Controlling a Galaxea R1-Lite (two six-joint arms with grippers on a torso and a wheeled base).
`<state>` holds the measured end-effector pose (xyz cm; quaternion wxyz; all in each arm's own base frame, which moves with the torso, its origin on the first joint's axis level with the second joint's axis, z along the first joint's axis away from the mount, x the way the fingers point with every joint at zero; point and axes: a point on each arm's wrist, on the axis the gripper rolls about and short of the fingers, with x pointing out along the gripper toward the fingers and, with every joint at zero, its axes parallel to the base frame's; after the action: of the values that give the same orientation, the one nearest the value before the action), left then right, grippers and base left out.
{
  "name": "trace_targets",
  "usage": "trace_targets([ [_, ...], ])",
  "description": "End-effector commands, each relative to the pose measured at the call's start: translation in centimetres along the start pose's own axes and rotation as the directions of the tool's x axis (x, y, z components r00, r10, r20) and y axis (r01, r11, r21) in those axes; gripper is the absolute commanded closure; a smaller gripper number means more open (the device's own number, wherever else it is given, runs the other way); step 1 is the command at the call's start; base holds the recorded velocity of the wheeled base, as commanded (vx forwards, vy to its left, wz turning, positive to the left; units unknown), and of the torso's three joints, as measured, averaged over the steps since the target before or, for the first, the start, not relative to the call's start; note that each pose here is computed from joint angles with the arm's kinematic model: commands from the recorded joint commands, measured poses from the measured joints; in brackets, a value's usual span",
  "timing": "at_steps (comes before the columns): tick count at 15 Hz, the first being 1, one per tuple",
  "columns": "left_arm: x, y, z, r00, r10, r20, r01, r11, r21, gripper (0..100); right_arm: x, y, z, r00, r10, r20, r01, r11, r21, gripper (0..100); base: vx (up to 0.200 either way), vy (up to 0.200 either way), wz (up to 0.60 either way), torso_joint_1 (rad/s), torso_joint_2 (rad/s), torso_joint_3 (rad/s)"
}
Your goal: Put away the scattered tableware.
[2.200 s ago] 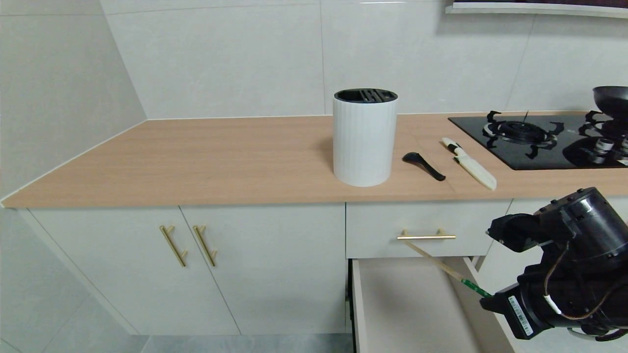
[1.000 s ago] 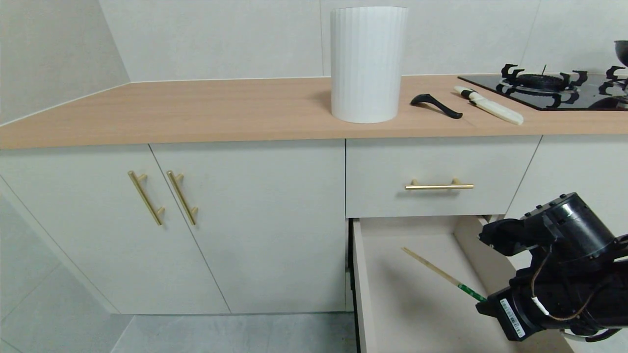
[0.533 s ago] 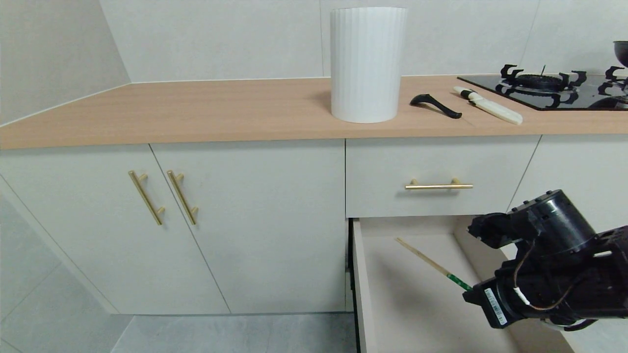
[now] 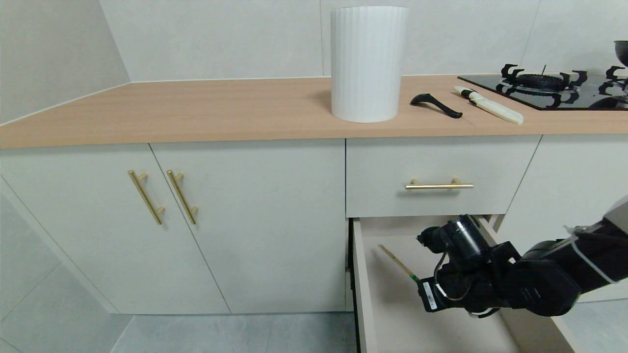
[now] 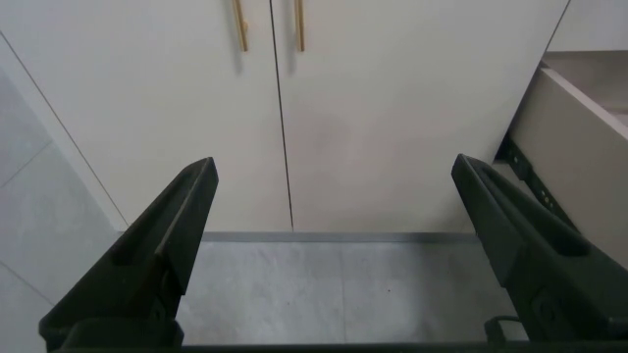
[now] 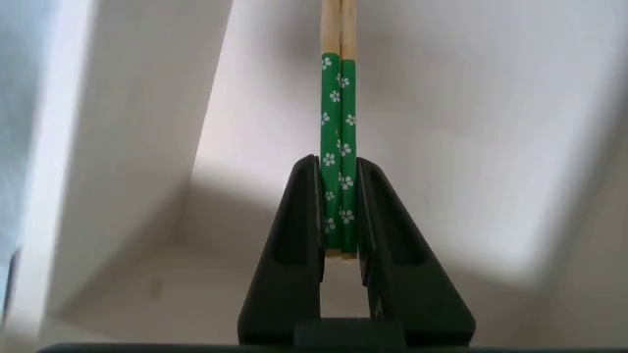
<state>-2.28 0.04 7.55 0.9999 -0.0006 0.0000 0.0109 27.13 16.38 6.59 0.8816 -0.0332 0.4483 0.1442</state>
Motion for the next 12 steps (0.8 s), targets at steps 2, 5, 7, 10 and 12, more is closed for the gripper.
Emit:
trace_targets([
  [2,0.0,0.0,0.0,1.000,0.001,-0.002,-0.001,1.000,0.000,0,5.0,0.7,-0.6,0.998,-0.041,-0.050,0.044,0.997,0.060,100,0.000,0.000,0.00,0.000,0.00,0.000],
  [5,0.0,0.0,0.0,1.000,0.001,-0.002,-0.001,1.000,0.000,0,7.3,1.8,-0.4,0.997,-0.050,-0.056,0.059,0.983,0.173,100,0.000,0.000,0.00,0.000,0.00,0.000],
  [7,0.0,0.0,0.0,1.000,0.001,-0.002,-0.001,1.000,0.000,0,7.9,1.7,-0.6,0.996,-0.061,-0.063,0.072,0.982,0.175,100,0.000,0.000,0.00,0.000,0.00,0.000],
  [10,0.0,0.0,0.0,1.000,0.001,-0.002,-0.001,1.000,0.000,0,9.0,1.6,-1.3,0.992,-0.087,-0.090,0.101,0.981,0.167,100,0.000,0.000,0.00,0.000,0.00,0.000],
  [12,0.0,0.0,0.0,1.000,0.001,-0.002,-0.001,1.000,0.000,0,10.5,1.5,-2.0,0.986,-0.119,-0.113,0.136,0.978,0.157,100,0.000,0.000,0.00,0.000,0.00,0.000],
])
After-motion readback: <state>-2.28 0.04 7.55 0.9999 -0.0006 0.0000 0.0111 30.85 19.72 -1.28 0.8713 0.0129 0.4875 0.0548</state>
